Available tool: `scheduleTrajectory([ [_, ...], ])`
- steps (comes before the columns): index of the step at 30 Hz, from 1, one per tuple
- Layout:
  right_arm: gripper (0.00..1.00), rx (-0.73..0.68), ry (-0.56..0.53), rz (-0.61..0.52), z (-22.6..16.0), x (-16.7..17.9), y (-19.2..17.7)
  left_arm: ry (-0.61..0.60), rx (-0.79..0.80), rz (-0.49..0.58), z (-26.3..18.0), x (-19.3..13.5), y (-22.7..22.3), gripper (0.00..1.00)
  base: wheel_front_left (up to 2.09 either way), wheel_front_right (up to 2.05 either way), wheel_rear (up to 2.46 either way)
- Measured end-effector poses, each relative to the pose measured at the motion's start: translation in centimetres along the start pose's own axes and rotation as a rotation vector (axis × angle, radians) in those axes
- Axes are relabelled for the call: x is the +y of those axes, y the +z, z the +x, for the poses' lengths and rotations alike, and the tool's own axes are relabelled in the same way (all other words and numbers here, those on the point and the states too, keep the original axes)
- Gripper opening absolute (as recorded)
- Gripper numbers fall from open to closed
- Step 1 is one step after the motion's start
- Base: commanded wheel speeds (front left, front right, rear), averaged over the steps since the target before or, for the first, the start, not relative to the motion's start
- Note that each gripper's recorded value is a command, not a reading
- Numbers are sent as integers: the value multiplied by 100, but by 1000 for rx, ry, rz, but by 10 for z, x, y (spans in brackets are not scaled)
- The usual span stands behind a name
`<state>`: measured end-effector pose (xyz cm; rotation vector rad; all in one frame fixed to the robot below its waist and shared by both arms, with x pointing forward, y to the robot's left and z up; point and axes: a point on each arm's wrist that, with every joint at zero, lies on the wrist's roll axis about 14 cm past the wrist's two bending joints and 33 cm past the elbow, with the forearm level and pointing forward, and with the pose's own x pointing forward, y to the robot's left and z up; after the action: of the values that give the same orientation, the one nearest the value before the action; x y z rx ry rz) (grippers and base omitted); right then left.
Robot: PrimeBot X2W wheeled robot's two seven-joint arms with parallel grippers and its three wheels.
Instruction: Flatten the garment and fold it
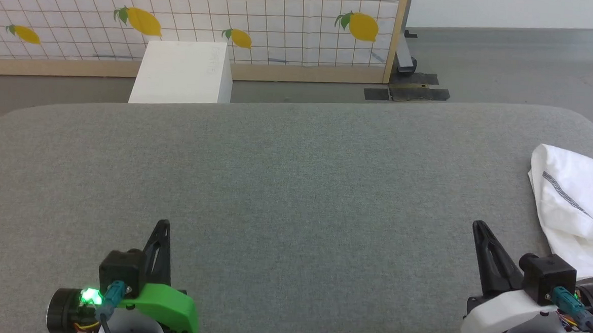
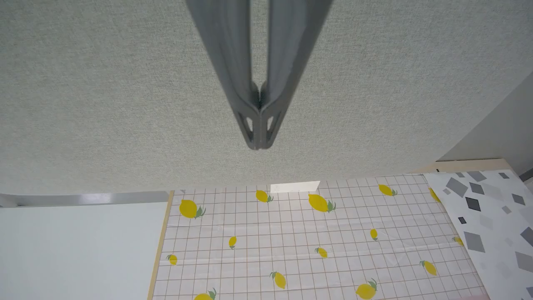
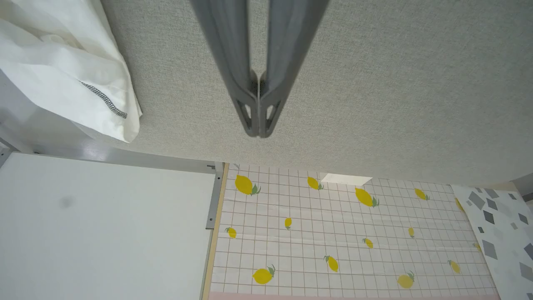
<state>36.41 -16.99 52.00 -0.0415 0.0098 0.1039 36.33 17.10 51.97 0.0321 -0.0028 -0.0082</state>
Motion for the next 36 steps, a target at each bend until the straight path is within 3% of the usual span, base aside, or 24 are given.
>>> scheduleTrajectory([
  [36, 0, 6, 26, -3, 4, 8, 3, 9, 16, 13, 5, 8, 3, 0, 0, 0, 0],
])
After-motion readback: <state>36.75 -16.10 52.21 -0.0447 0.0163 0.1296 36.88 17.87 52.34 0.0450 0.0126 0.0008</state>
